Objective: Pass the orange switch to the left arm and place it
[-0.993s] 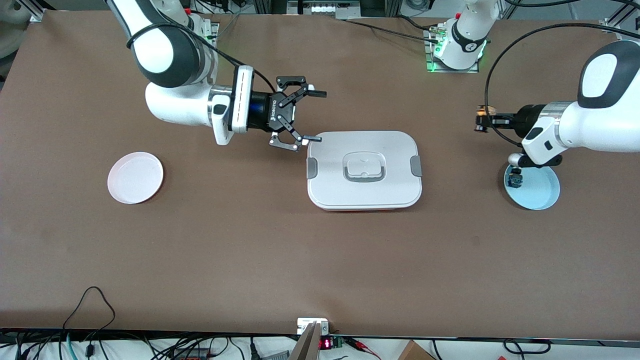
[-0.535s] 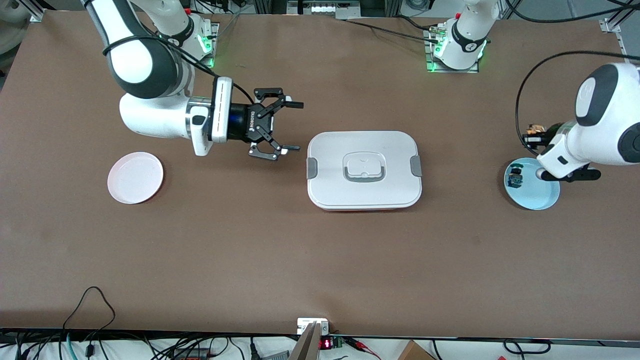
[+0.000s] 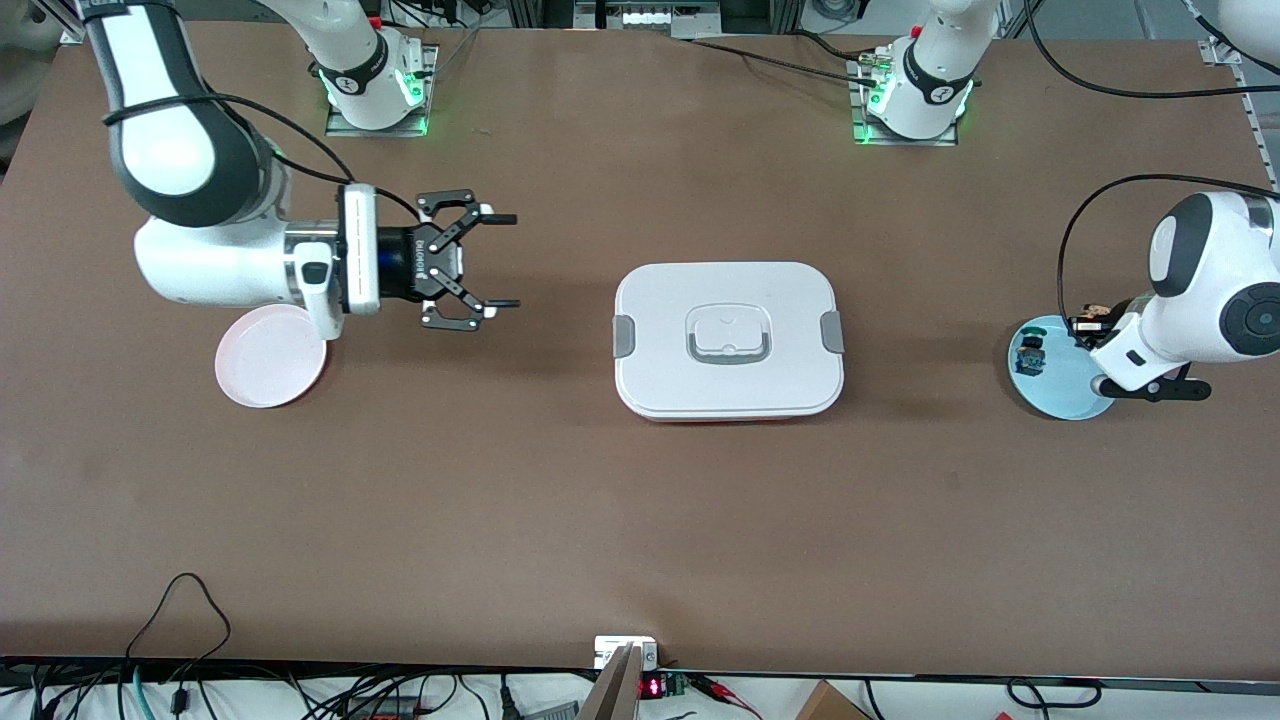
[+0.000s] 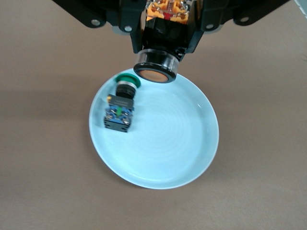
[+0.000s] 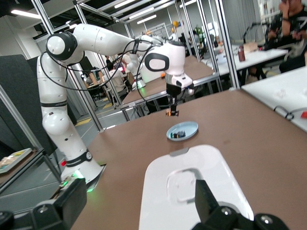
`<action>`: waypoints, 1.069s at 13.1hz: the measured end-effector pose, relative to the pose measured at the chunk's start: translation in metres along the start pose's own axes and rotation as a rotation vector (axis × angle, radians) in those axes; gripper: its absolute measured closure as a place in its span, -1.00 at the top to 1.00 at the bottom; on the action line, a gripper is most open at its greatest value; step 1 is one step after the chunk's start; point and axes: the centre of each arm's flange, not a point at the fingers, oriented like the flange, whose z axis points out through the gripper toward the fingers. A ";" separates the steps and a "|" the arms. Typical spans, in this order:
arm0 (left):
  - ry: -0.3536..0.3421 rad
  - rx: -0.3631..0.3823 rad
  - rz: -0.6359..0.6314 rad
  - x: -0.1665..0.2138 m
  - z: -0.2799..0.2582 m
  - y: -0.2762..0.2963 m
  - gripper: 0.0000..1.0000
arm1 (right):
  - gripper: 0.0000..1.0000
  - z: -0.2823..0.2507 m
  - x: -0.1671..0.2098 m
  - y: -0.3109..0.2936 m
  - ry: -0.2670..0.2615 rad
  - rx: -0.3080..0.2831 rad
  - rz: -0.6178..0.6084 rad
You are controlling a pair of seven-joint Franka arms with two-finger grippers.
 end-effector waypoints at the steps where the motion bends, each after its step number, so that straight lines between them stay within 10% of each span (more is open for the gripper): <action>1: 0.015 -0.004 0.003 0.004 0.005 -0.001 -0.21 | 1.00 -0.009 -0.001 -0.001 -0.025 -0.002 0.044; 14: 0.091 -0.018 0.051 0.030 0.080 -0.031 -0.21 | 1.00 -0.070 0.022 -0.017 -0.327 -0.230 0.678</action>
